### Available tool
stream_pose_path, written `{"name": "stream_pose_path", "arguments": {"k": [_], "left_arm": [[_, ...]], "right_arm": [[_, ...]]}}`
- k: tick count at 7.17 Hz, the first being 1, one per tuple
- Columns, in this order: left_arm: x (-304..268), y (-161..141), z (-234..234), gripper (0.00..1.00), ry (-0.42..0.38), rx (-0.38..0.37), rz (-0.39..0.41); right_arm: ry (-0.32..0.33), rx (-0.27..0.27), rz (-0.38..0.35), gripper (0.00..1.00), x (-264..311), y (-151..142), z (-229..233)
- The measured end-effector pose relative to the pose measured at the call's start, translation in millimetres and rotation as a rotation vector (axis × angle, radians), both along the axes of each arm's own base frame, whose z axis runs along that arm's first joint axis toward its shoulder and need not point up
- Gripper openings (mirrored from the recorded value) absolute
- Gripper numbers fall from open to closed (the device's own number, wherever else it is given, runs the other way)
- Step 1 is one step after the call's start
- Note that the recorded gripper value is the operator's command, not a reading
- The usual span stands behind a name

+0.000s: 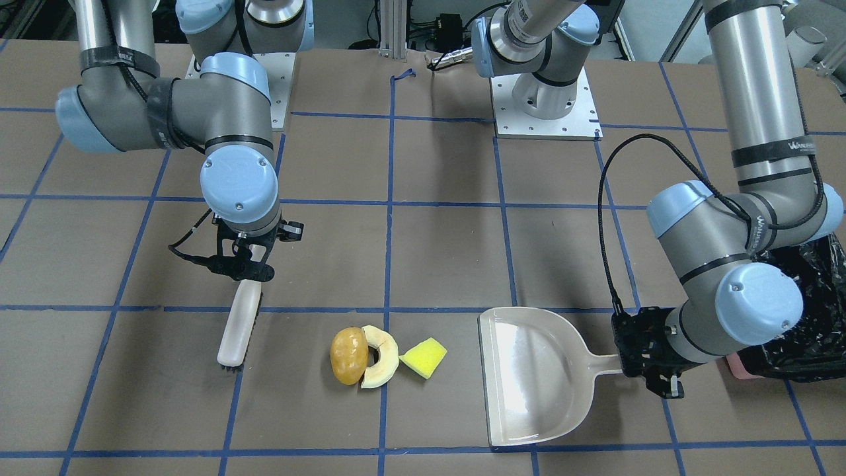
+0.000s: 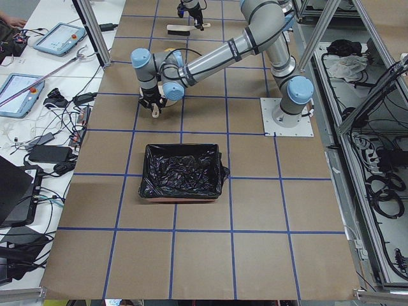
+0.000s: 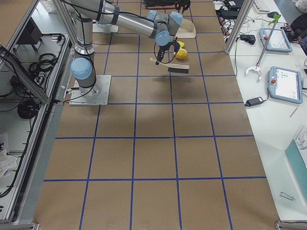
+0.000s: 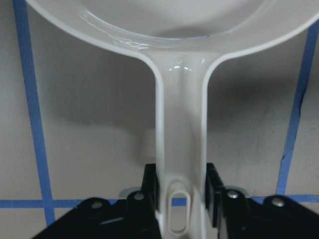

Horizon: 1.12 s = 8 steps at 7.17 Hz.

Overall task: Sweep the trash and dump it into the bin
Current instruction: 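Carry the white brush with the right gripper toward the potato and peel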

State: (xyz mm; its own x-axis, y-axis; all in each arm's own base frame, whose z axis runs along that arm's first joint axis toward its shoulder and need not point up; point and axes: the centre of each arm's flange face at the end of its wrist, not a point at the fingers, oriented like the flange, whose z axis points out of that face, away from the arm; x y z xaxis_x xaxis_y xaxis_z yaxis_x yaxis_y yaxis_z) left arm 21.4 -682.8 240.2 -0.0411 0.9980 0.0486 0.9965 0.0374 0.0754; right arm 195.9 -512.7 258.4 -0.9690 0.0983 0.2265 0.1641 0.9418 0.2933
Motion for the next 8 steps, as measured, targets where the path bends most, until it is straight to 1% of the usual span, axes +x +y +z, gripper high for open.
{"name": "stream_pose_path", "arguments": {"k": [4, 6, 8], "left_arm": [[0, 0, 0, 0.38, -0.001, 0.000, 0.003], [-1, 0, 2, 0.38, -0.008, -0.002, 0.007], [-3, 1, 4, 0.38, -0.012, -0.005, 0.007]], "right_arm": [[-0.024, -0.011, -0.042, 0.16, 37, -4, -5], [-0.023, -0.010, -0.046, 0.16, 51, -3, -11], [-0.029, -0.011, -0.046, 0.16, 65, -8, -17]]}}
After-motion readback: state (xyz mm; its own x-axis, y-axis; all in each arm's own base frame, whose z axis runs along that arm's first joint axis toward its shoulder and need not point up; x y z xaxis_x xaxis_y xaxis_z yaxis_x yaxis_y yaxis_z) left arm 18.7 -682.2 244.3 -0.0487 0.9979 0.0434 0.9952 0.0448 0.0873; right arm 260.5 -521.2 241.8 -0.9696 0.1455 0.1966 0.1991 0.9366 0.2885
